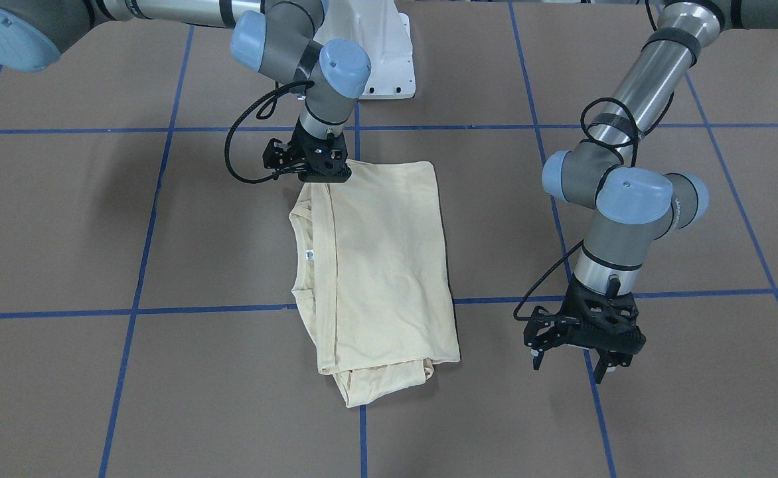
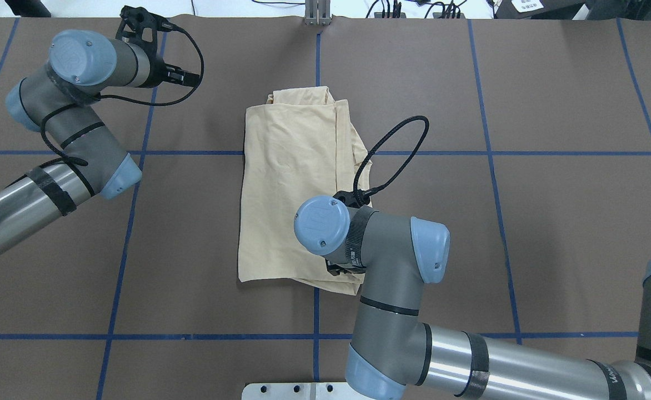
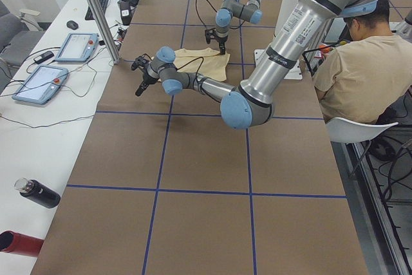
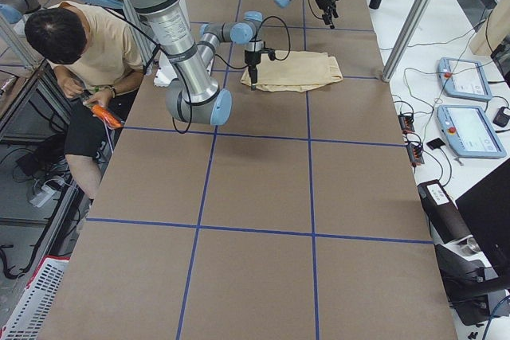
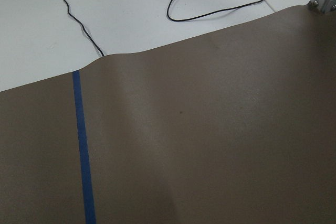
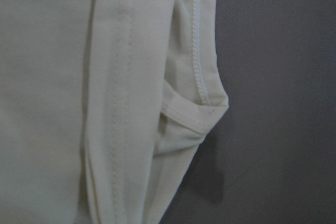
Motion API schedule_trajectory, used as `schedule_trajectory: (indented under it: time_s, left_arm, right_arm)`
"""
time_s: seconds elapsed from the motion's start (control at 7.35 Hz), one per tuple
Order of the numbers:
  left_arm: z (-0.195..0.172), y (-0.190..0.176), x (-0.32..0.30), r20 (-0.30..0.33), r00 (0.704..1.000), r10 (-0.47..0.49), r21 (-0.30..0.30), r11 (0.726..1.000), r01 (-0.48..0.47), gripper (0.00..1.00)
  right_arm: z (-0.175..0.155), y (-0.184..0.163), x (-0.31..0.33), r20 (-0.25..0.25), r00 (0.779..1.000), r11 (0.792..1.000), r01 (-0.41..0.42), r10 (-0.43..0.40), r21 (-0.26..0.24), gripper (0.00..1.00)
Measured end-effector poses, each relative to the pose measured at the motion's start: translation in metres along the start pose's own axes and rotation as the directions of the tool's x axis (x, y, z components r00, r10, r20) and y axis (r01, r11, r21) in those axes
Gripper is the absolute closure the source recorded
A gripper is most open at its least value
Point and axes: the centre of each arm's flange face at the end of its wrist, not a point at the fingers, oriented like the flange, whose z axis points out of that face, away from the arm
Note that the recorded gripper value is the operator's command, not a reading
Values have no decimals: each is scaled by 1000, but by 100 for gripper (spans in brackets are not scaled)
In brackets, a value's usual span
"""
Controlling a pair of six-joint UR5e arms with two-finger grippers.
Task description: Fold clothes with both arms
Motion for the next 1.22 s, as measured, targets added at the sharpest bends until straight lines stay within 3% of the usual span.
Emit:
schedule_trajectory:
  time_s: [0.41, 0.68, 0.95, 1.22]
  left_arm:
    - [1, 1, 1, -1, 1000, 0, -2, 1000, 0, 0]
    - [1, 2, 2, -2, 1000, 0, -2, 1000, 0, 0]
    - [1, 2, 3, -3, 1000, 1, -3, 1000, -1, 0]
    - [1, 3, 5, -10, 1000, 2, 1, 1000, -2, 0]
  right_arm:
    - [15, 13, 65, -22, 999, 999, 38, -38, 14, 0]
    - [5, 22, 81, -9, 999, 998, 43, -42, 44, 0]
    - [-22, 9, 80, 58, 998, 995, 17, -23, 102, 0]
    - [-39, -37, 70, 153, 988, 982, -34, 5, 187, 0]
